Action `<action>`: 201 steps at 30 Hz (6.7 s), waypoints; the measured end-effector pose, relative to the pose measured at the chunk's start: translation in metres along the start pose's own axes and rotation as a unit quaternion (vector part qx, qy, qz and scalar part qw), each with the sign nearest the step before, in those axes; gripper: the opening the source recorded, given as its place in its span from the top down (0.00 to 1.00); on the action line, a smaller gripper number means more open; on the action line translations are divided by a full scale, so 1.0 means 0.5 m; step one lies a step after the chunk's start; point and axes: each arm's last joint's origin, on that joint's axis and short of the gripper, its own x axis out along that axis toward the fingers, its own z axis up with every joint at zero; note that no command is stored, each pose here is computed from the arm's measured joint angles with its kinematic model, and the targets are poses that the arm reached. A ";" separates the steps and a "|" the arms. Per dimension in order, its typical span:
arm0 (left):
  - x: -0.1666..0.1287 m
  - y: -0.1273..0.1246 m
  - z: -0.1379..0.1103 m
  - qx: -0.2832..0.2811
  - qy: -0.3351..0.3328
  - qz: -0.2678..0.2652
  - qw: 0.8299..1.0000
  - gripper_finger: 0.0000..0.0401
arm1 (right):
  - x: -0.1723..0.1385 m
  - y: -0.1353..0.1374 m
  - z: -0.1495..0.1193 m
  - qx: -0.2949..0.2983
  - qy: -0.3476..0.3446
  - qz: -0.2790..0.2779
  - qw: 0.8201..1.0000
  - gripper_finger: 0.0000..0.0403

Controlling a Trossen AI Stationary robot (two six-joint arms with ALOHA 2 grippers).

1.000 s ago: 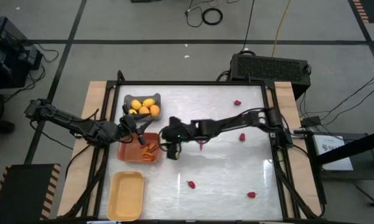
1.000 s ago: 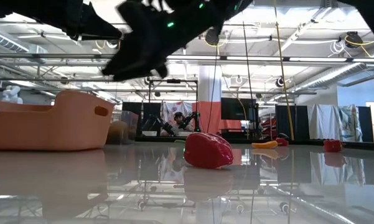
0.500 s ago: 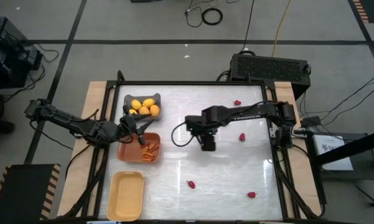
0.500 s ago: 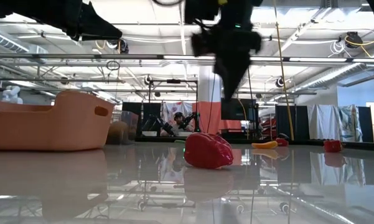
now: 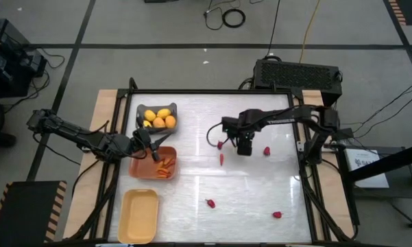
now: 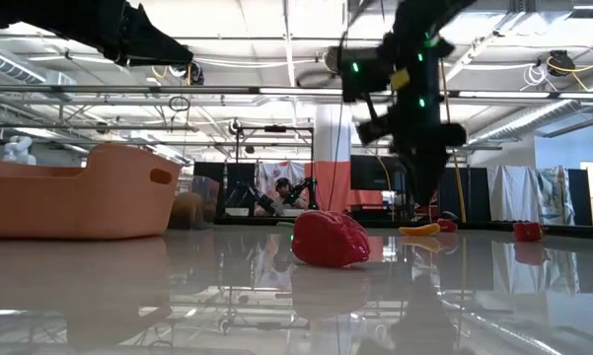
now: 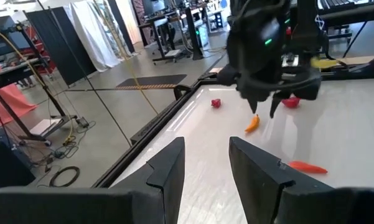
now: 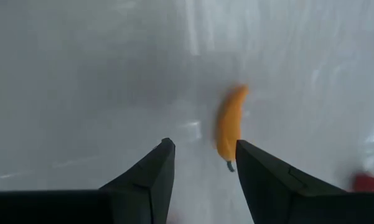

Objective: Sort produce into baskets
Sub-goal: Put the yellow chili pepper into the orange bin, then put the orange chili pepper into the orange bin

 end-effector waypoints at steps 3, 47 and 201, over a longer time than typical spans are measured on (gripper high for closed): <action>0.000 0.000 0.000 0.000 0.000 0.000 1.000 0.66 | 0.031 -0.028 -0.017 0.034 0.015 0.014 0.999 0.60; 0.004 0.006 0.000 -0.001 0.002 0.011 1.000 0.66 | -0.017 0.036 0.078 0.088 -0.208 0.059 0.972 0.98; 0.004 0.004 0.000 -0.014 0.000 0.000 1.000 0.66 | -0.057 0.338 0.201 0.229 -0.526 0.159 0.804 1.00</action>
